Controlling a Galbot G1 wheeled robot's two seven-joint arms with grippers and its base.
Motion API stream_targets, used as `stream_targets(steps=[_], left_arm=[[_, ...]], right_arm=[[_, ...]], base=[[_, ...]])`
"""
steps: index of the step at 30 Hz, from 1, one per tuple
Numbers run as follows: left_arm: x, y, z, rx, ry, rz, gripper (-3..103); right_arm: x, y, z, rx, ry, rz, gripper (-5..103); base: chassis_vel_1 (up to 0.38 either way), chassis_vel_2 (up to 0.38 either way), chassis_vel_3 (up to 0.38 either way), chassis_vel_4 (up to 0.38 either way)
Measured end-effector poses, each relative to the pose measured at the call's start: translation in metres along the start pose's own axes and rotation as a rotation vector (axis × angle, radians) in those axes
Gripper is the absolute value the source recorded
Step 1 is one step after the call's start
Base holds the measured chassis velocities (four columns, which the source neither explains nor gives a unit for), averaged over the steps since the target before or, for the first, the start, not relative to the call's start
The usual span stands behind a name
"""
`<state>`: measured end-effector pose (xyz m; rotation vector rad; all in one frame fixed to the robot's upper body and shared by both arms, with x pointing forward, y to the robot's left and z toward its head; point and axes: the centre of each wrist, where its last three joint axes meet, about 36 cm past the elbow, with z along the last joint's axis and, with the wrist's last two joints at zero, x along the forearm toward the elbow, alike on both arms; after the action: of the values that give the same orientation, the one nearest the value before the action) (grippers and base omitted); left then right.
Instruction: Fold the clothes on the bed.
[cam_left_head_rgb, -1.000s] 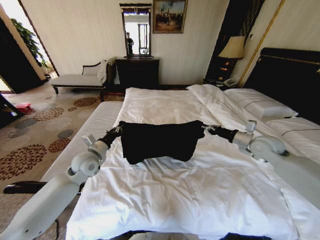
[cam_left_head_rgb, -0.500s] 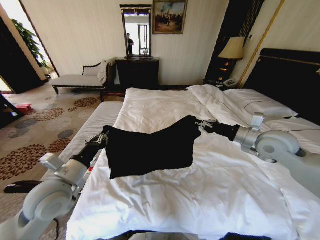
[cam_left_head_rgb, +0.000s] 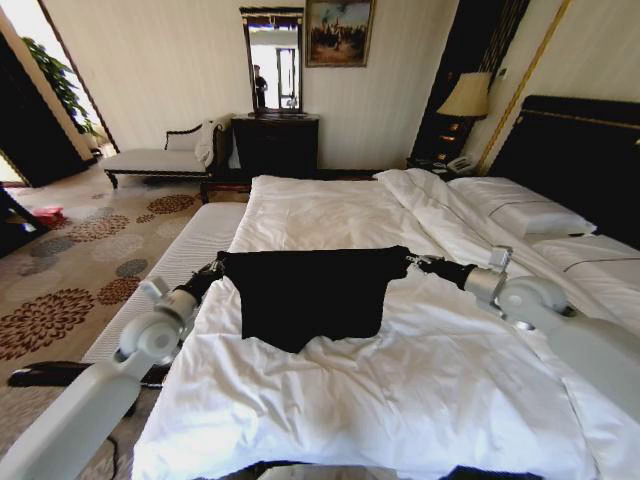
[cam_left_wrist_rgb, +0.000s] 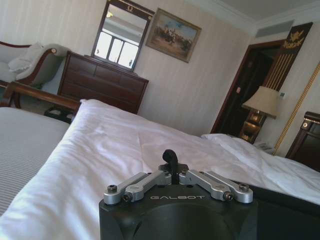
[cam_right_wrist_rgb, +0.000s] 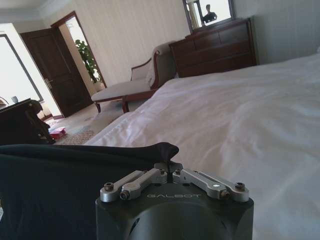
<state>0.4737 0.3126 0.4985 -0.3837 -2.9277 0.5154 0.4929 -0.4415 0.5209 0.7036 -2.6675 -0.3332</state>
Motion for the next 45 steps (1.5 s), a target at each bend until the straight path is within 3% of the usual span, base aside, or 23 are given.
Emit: stream_targets(steps=[1,4,8,15,18,21,22,26,33,45], left_arm=[[0.000,0.000,0.000,0.000,0.000,0.000,1],[-0.050,-0.004,0.013,-0.011,0.022,0.012,1],[-0.078,-0.002,0.024,-0.022,0.026,0.011,1],[-0.095,0.014,0.035,-0.046,0.003,-0.001,1],[-0.088,0.016,0.037,-0.045,-0.012,0.007,1],[-0.066,0.018,0.047,-0.064,-0.014,0.015,1],[-0.053,0.016,0.054,-0.061,-0.011,0.020,1],[-0.027,0.012,0.080,-0.069,0.000,0.025,1],[0.009,0.011,0.112,-0.101,0.011,0.027,1],[0.036,0.006,0.130,-0.128,0.015,0.031,1]], right_arm=[[0.000,0.000,0.000,0.000,0.000,0.000,0],[-0.041,-0.005,0.004,-0.016,-0.008,-0.003,0],[-0.068,-0.008,0.015,-0.029,0.008,0.004,0],[-0.085,-0.026,0.027,-0.032,-0.005,0.048,0],[-0.079,-0.026,0.028,-0.025,-0.017,0.043,0],[-0.066,-0.022,0.032,0.037,-0.038,0.025,0],[-0.061,-0.018,0.040,0.086,-0.044,0.012,0],[-0.050,-0.014,0.061,0.150,-0.049,0.003,0],[-0.035,-0.018,0.100,0.202,-0.020,-0.008,0],[-0.013,-0.015,0.142,0.241,-0.016,-0.017,0]], base=[[0.000,0.000,0.000,0.000],[0.000,0.000,0.000,0.000],[0.000,0.000,0.000,0.000],[0.000,0.000,0.000,0.000],[0.000,0.000,0.000,0.000],[0.000,0.000,0.000,0.000],[0.000,0.000,0.000,0.000],[0.000,0.000,0.000,0.000],[0.000,0.000,0.000,0.000],[0.000,0.000,0.000,0.000]])
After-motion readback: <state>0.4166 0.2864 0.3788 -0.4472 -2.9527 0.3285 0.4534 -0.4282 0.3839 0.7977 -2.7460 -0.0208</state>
